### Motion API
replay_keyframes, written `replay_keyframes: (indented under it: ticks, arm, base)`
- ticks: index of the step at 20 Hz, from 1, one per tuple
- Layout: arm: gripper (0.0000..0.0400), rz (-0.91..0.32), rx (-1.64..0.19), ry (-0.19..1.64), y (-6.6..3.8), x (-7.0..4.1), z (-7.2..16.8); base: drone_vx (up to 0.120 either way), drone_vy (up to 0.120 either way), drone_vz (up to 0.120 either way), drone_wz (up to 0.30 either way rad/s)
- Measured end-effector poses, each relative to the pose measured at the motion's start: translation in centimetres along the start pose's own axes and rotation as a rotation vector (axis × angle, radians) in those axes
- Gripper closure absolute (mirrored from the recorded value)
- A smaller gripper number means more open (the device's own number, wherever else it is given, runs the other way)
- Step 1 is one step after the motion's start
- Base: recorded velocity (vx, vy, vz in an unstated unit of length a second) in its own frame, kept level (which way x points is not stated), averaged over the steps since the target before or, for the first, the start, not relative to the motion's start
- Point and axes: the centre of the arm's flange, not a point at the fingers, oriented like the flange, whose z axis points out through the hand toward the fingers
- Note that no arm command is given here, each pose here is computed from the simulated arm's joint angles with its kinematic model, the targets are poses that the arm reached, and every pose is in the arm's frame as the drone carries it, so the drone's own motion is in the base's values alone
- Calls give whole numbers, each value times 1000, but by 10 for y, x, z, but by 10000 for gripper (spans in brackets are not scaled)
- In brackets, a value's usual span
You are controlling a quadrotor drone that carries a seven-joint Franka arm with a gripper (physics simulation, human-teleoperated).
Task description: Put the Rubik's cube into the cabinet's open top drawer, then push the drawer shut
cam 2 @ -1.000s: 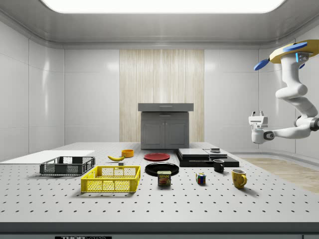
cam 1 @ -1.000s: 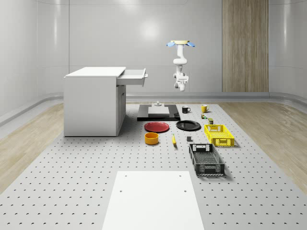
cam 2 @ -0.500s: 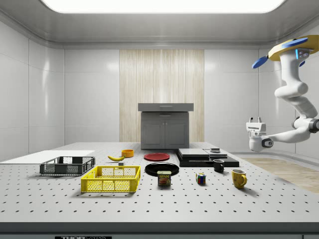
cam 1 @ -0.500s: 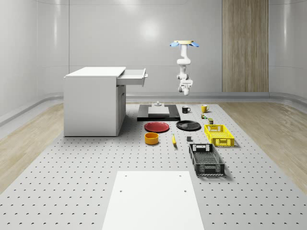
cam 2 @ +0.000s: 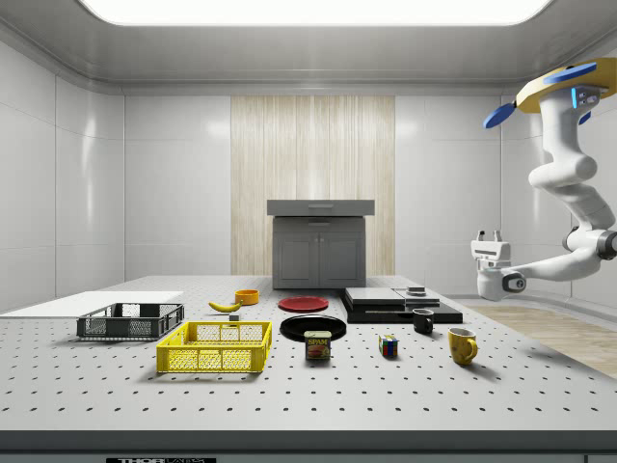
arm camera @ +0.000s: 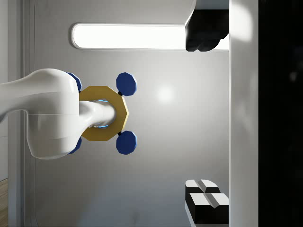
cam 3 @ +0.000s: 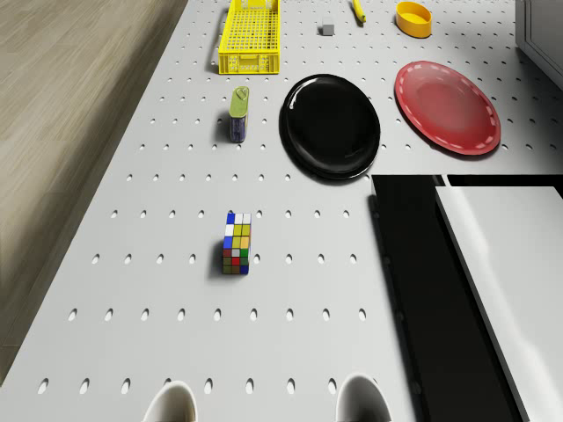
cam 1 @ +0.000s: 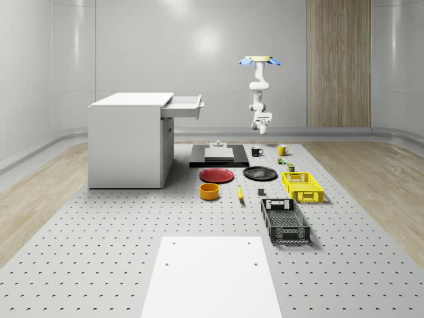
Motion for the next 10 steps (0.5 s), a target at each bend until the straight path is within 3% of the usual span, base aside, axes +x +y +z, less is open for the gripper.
replay_keyframes:
  ticks: [10]
  arm:
    - [0, 0, 5, 6, 0, 0, -1]
  base:
    - [120, 120, 0, 0]
